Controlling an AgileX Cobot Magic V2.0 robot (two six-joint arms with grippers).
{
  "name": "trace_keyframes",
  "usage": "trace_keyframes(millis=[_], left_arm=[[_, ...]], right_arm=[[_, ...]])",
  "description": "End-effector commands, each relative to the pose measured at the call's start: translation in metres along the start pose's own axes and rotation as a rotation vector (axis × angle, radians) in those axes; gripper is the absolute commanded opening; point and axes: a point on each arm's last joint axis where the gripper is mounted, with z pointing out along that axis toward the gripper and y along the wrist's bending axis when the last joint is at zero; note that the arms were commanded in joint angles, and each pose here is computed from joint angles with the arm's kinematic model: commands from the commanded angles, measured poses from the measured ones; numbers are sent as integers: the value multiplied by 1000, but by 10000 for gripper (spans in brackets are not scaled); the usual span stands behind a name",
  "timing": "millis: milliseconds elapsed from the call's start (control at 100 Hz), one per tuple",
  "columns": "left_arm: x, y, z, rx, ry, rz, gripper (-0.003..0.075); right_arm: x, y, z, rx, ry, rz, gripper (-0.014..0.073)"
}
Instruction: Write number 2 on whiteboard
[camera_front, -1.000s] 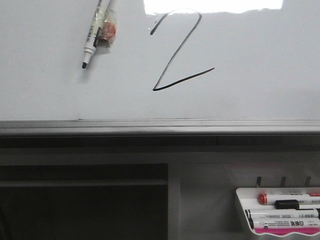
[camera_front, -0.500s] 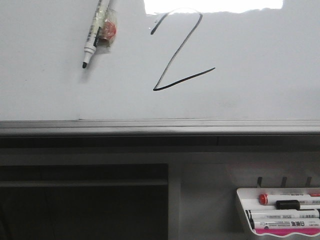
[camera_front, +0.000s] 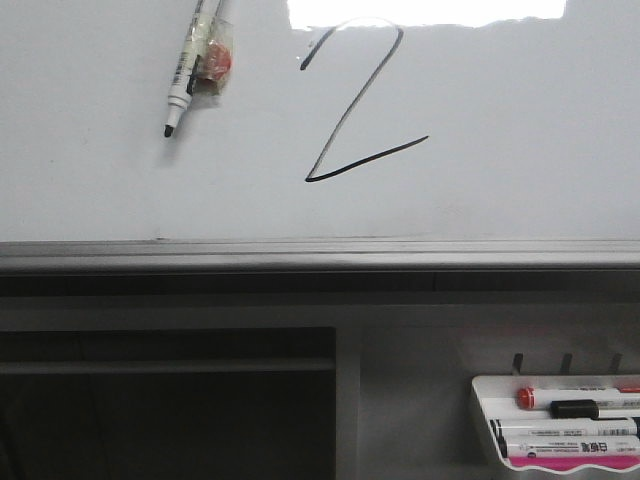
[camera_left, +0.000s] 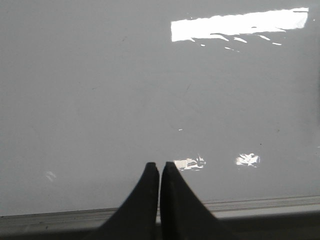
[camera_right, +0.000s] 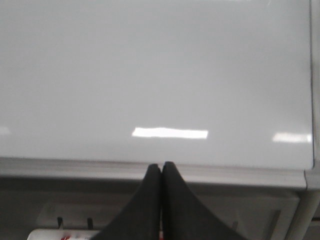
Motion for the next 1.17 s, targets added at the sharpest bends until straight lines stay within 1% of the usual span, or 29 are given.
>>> trace_keyframes(millis=[0, 140, 380, 600, 1160], left_arm=[[-4, 1, -2, -12, -89, -16, -20], [-4, 1, -2, -12, -89, -16, -20], [-4, 1, -2, -12, -89, -16, -20], [-4, 1, -2, -12, -89, -16, -20], [-4, 1, -2, -12, -89, -16, -20]], right_arm=[[1, 0, 0, 5, -71, -19, -66], [2, 1, -1, 0, -66, 8, -66], [-2, 0, -1, 7, -108, -59, -66], [3, 1, -1, -3, -47, -73, -66], [3, 1, -1, -2, -51, -73, -66]])
